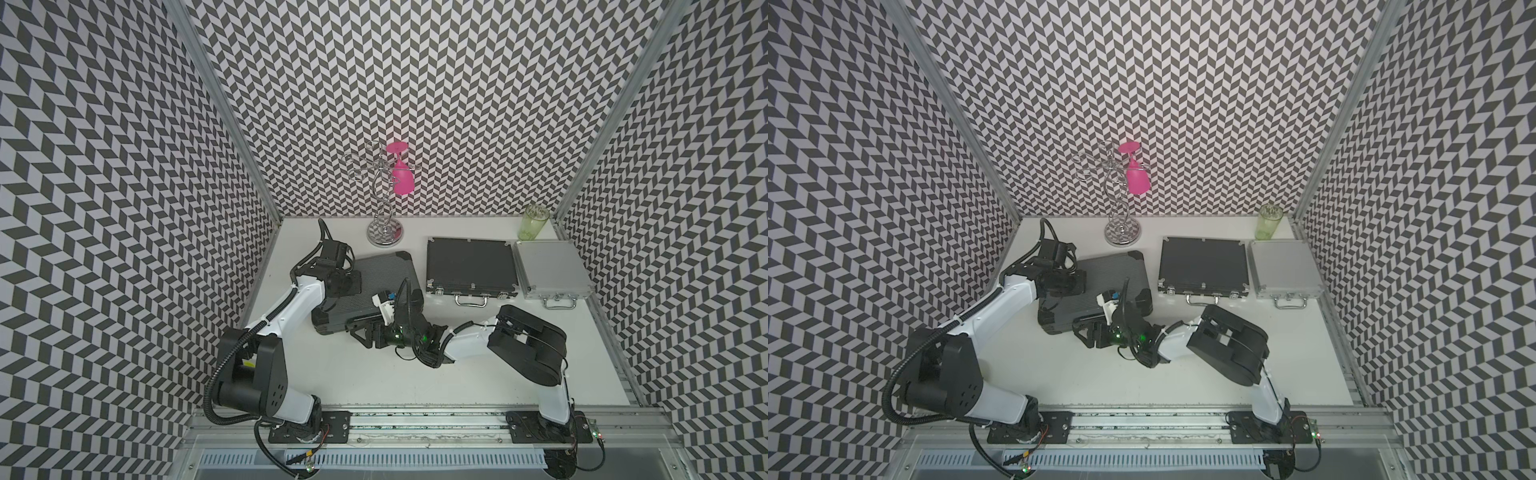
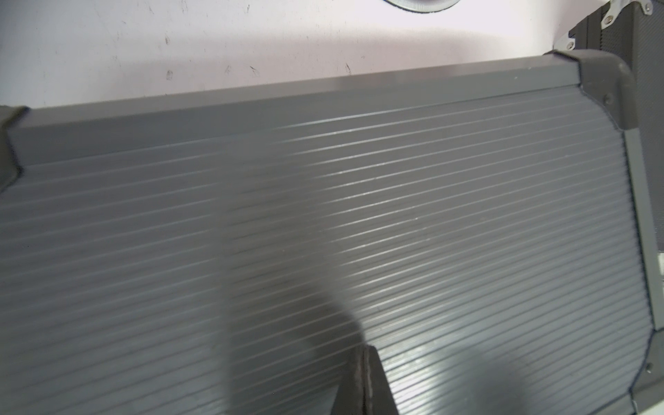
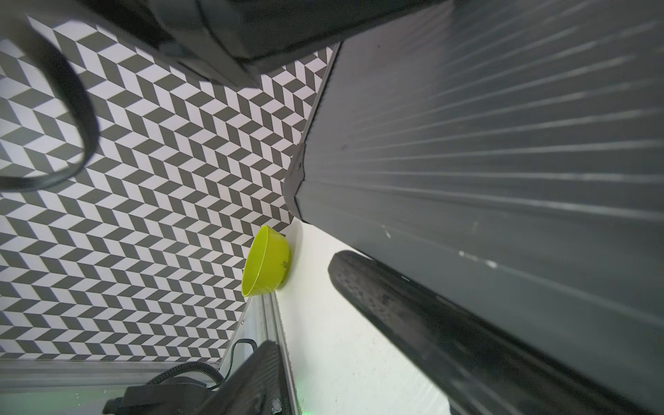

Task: Close the poker set cases
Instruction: Fasten the fastener on the poker set case.

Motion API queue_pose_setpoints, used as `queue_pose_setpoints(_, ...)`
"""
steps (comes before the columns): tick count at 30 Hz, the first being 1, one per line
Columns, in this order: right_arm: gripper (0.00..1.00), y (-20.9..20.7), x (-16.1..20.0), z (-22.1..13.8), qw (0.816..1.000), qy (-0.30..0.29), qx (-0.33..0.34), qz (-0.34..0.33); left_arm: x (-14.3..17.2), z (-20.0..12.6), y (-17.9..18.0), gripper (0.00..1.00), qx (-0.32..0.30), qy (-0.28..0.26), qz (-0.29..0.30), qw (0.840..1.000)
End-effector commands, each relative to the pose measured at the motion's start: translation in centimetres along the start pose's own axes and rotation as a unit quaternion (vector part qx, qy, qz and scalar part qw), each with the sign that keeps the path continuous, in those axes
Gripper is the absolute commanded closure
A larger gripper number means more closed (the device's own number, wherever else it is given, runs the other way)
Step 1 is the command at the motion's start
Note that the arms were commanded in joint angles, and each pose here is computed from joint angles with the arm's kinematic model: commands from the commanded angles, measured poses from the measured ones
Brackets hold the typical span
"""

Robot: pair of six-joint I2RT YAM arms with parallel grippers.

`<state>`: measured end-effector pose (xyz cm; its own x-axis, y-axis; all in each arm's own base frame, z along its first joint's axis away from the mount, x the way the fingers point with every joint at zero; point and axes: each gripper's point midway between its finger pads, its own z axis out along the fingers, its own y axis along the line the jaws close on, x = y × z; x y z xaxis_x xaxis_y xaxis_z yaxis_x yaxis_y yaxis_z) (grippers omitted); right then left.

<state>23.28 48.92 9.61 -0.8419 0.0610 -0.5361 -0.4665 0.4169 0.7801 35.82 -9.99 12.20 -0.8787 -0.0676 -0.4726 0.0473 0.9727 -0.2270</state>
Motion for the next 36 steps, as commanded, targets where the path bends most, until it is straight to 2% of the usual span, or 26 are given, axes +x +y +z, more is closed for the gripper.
queue_pose_setpoints(1, 0.26, 1.7, -5.2, -1.1, 0.996, -0.088, -0.014, -0.012, 0.9, 0.0, 0.5, 0.93, -0.013, 0.022, -0.004, 1.000)
queue_pose_setpoints(10, 0.27, 2.3, -6.8, -2.8, 0.993, -0.120, -0.001, -0.020, 0.7, 0.0, 0.4, 0.93, -0.010, 0.019, -0.010, 1.000)
queue_pose_setpoints(16, 0.27, 1.1, -6.2, -2.0, 0.994, -0.110, 0.015, -0.011, 0.7, -0.1, 0.1, 0.93, -0.009, 0.019, -0.009, 1.000)
queue_pose_setpoints(25, 0.28, -0.5, -6.7, -3.4, 0.988, -0.147, 0.055, -0.001, 0.1, -0.5, -0.4, 0.93, -0.004, 0.011, -0.010, 1.000)
queue_pose_setpoints(36, 0.29, 1.7, -8.0, -3.2, 0.980, -0.192, 0.001, 0.044, 0.1, -0.5, -0.8, 0.93, 0.000, 0.010, -0.005, 1.000)
